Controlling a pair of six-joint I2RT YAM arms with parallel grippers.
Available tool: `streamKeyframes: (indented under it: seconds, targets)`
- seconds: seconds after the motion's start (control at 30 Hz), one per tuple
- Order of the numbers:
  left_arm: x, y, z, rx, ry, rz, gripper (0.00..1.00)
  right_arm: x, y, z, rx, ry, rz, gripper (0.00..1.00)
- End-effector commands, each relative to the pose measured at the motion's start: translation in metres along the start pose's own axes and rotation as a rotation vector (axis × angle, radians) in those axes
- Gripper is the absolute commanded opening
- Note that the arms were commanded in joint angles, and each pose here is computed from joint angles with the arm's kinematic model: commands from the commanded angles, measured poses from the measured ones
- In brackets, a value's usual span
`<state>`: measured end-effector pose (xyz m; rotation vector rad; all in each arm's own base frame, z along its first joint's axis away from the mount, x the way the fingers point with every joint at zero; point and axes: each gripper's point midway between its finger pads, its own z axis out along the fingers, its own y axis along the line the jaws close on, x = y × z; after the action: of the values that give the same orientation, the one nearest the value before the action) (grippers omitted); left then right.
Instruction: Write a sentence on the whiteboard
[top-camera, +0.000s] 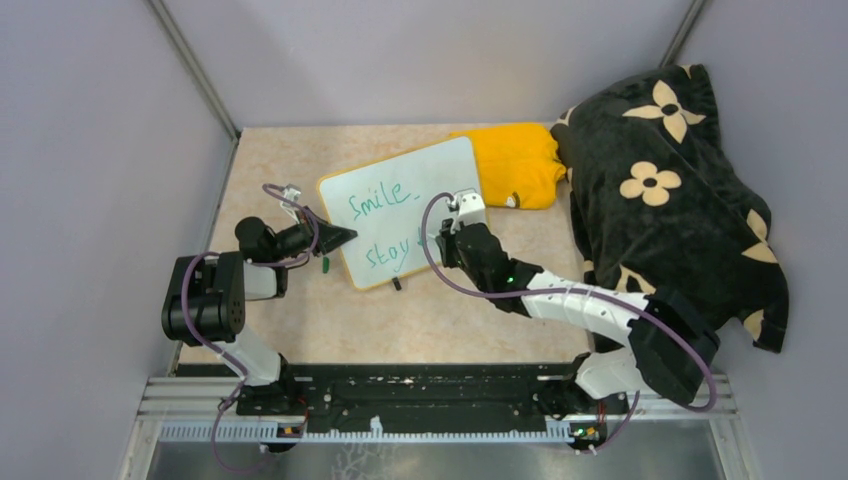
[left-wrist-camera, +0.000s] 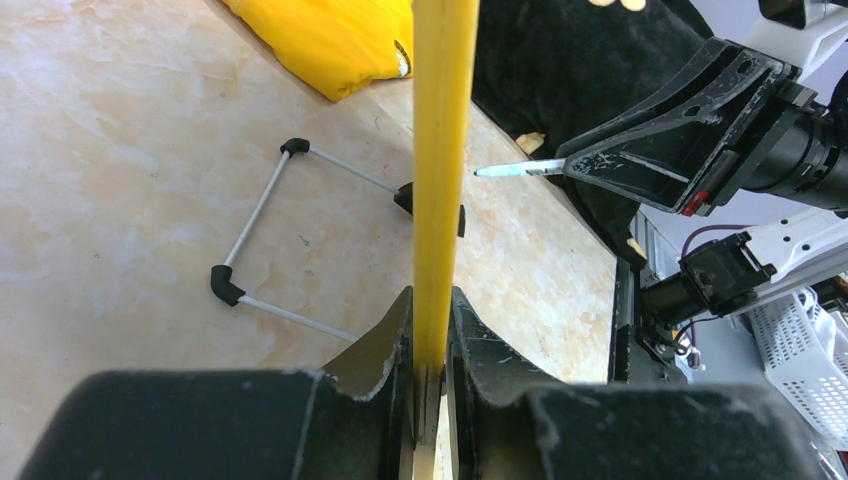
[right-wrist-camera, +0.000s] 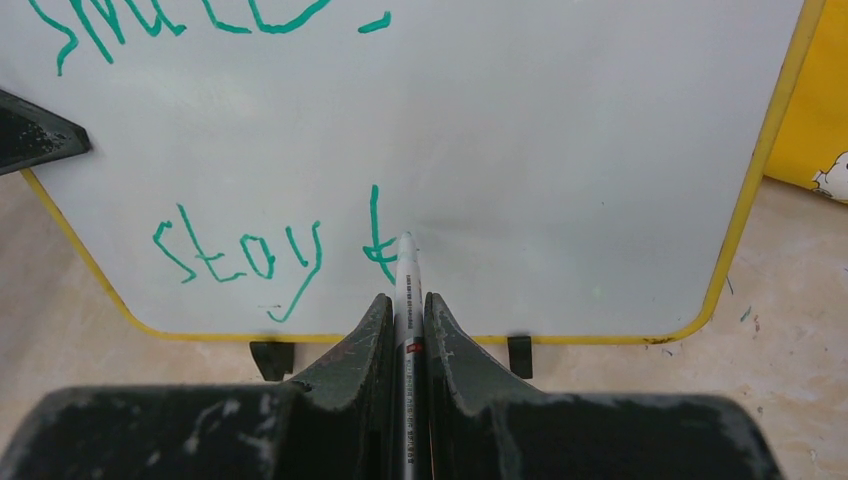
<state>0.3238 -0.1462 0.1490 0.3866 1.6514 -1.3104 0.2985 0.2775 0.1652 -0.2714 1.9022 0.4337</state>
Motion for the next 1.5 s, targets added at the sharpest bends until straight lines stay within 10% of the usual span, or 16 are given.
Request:
streamKeyframes:
  seconds: [0.0, 1.47]
  targets:
    - [-0.005, -0.006, 0.004, 0.031, 0.009, 0.044, 0.2, -0.027, 0.009, 0.006, -0.02, -0.062, 0.022, 0.0]
    - [-0.004, -0.005, 0.004, 0.03, 0.01, 0.042, 0.2, 0.016, -0.008, 0.004, 0.017, 0.02, 0.043, 0.0]
